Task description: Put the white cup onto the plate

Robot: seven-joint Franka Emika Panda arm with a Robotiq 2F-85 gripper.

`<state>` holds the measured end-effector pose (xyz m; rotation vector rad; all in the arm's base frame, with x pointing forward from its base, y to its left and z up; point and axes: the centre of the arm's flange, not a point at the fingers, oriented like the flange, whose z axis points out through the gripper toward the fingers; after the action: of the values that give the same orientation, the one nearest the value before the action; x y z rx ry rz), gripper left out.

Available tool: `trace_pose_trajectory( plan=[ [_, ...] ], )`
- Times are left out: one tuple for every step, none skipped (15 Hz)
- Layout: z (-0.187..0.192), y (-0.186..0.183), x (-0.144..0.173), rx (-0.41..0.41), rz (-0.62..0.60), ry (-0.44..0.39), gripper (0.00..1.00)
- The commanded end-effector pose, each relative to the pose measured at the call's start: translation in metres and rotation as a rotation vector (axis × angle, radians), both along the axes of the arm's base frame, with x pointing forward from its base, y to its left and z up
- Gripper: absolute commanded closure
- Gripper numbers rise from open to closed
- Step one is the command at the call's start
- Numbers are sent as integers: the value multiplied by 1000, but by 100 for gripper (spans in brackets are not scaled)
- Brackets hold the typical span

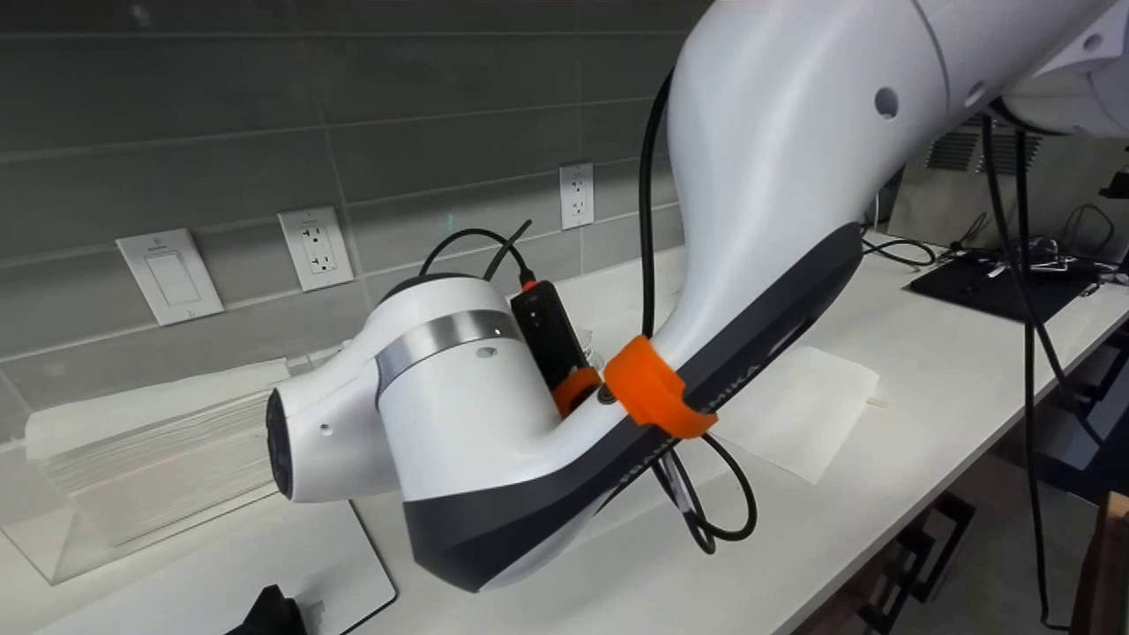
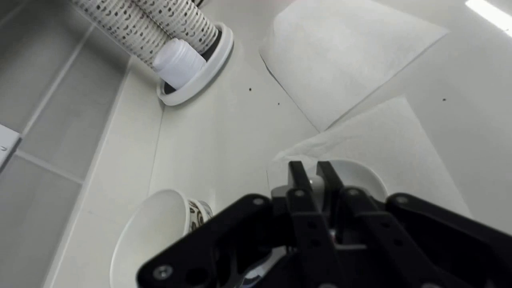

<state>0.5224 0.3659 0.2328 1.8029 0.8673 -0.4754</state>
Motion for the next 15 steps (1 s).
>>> trace_pose_trajectory(
  plan=[
    [-1, 29, 23, -133, -10, 61, 97],
    [-3, 29, 24, -160, -12, 78, 97],
    [-3, 31, 25, -187, -9, 96, 97],
    [-5, 32, 26, -207, -7, 115, 97],
    [-7, 32, 27, -227, -3, 131, 97],
    [-8, 33, 29, -245, 3, 144, 97],
    [-9, 34, 30, -258, 5, 157, 97],
    [-9, 34, 31, -269, 9, 163, 97],
    [-8, 28, 29, -278, 13, 171, 97],
    [-6, 25, 30, -289, 16, 175, 97],
    [-6, 24, 31, -299, 17, 181, 97],
    [-6, 23, 32, -295, 17, 185, 97],
    [-5, 23, 32, -286, 16, 188, 97],
    [-5, 21, 32, -264, 4, 185, 97],
    [-4, 21, 32, -237, -19, 170, 97]
  ],
)
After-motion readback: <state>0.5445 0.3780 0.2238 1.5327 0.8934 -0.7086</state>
